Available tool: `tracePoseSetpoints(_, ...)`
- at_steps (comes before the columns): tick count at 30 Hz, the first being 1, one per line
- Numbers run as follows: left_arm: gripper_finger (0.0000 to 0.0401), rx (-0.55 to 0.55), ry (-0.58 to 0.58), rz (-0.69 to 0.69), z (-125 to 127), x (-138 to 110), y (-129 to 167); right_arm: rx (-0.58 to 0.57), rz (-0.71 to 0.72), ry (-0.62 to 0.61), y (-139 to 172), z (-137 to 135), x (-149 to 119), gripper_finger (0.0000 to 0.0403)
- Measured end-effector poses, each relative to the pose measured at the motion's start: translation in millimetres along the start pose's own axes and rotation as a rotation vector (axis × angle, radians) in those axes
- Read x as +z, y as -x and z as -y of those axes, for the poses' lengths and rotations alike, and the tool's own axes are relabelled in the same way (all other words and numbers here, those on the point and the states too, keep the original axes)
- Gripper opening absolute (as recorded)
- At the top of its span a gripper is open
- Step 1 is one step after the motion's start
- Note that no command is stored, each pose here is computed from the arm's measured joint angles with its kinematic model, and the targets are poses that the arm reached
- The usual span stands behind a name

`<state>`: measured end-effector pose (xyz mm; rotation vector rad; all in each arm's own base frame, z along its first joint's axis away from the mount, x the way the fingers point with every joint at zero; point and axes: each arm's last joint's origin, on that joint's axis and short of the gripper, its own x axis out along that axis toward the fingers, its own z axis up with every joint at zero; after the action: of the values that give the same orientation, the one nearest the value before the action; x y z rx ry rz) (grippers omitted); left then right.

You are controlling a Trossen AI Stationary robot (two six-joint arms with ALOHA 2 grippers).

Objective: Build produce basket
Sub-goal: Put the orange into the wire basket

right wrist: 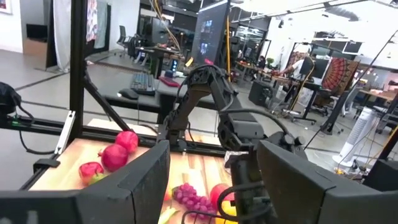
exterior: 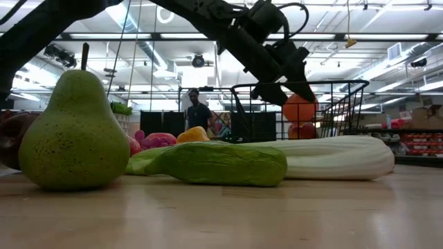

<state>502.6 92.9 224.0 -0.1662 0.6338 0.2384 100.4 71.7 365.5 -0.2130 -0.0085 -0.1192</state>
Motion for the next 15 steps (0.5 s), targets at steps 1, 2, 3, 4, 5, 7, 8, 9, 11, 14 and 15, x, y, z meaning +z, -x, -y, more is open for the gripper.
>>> tracePoseSetpoints(1, 0.0328, -0.001, 0.0, -0.007, 0.0, -1.2, -0.7, -0.001, 0.001, 0.005, 0.2, 0.3, 0.1, 0.0247)
tracePoseSetpoints(2, 0.0328, -0.004, -0.003, -0.009, 1.1, -2.4, -2.2, -0.001, 0.004, 0.01, 0.3, 0.6, 0.5, 0.0247)
tracePoseSetpoints(3, 0.0328, -0.008, -0.011, -0.003, 3.3, -4.7, -6.6, -0.003, 0.008, 0.014, 0.4, 1.0, 1.0, 0.0247)
tracePoseSetpoints(4, 0.0328, -0.013, -0.025, 0.007, 5.5, -5.7, -9.9, -0.003, 0.011, 0.018, 0.7, 1.4, 1.4, 0.0247)
tracePoseSetpoints(5, 0.0328, -0.014, -0.041, -0.009, 7.3, -9.2, -12.0, -0.004, 0.014, 0.024, 0.8, 1.6, 1.8, 0.0247)
tracePoseSetpoints(7, 0.0328, -0.021, -0.078, -0.012, 13.1, -15.1, -19.2, -0.005, 0.016, 0.032, 0.7, 1.7, 2.1, 0.0247)
tracePoseSetpoints(8, 0.0328, -0.024, -0.099, -0.001, 15.0, -15.3, -21.0, -0.005, 0.016, 0.037, 0.8, 1.8, 2.1, 0.0247)
tracePoseSetpoints(9, 0.0328, -0.023, -0.117, -0.018, 17.4, -17.7, -21.1, -0.005, 0.016, 0.039, 0.8, 1.8, 2.1, 0.0247)
tracePoseSetpoints(11, 0.0328, -0.028, -0.137, -0.009, 20.1, -17.3, -21.1, -0.005, 0.016, 0.045, 0.8, 1.7, 2.1, 0.0247)
tracePoseSetpoints(14, 0.0328, -0.025, -0.134, -0.018, 18.4, -20.5, -25.5, -0.005, 0.015, 0.047, 0.7, 1.7, 2.1, 0.0247)
tracePoseSetpoints(15, 0.0328, -0.021, -0.133, -0.032, 17.6, -23.0, -26.8, -0.005, 0.015, 0.049, 0.7, 1.7, 2.0, 0.0247)
